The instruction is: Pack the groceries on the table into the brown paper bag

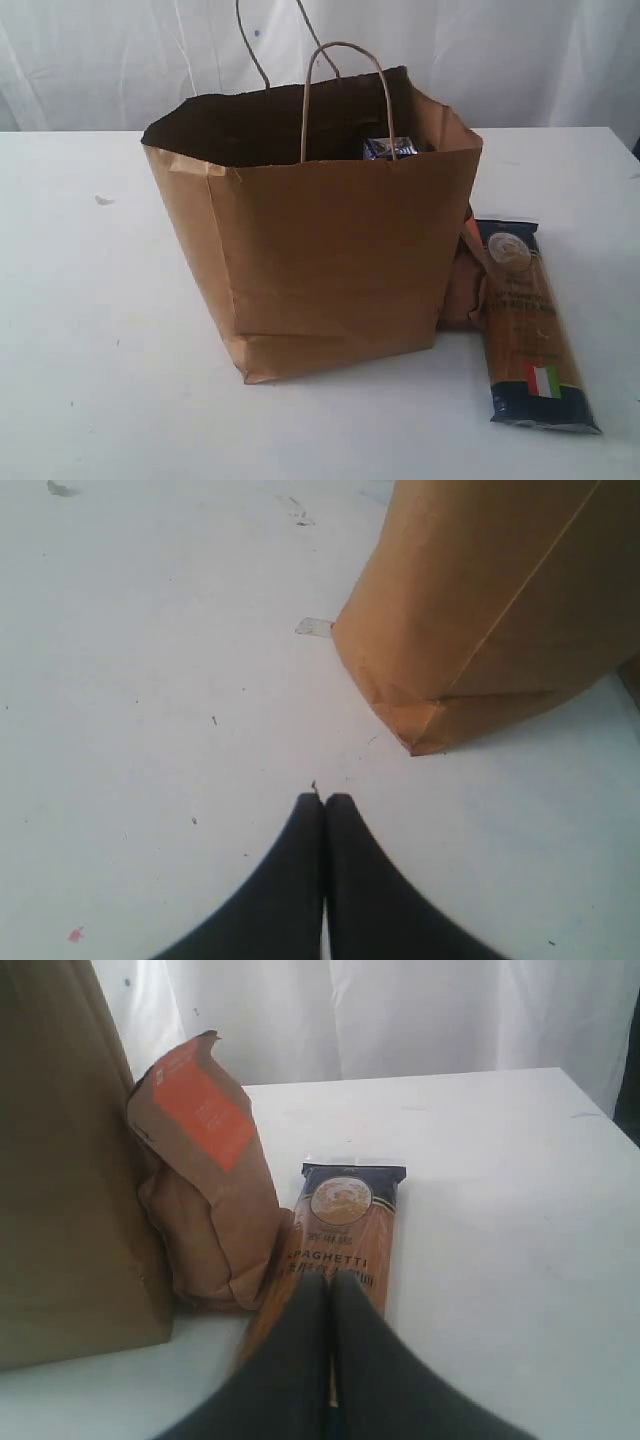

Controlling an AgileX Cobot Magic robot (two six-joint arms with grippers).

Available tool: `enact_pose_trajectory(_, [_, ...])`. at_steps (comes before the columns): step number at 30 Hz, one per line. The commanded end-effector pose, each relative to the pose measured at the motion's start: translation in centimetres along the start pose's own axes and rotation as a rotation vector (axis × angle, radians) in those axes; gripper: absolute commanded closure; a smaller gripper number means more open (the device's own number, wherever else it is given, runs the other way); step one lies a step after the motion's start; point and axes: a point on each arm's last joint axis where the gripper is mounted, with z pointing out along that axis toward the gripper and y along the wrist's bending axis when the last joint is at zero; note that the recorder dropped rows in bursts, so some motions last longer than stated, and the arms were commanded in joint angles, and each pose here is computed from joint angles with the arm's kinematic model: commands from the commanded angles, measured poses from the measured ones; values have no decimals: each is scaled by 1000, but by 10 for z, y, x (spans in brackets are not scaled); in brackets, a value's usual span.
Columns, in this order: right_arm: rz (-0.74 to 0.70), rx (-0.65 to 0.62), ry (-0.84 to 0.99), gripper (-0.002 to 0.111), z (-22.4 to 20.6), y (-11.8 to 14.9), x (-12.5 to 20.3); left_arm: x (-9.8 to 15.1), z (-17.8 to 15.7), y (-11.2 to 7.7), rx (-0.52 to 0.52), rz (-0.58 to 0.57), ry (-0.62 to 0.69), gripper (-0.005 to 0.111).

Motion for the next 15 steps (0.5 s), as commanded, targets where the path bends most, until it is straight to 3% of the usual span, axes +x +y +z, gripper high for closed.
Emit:
enact_pose_trajectory(1, [-4,4,-8,108,0,0,1,1,0,0,0,-8,-4,107])
enact_pose_trajectory(5, [-4,4,-6,108,0,0,1,-2,-1,5,-55,65,-36,107])
enact_pose_trajectory(15, [-4,4,-6,108,0,0,1,6,-5,11,-69,66,-152,107])
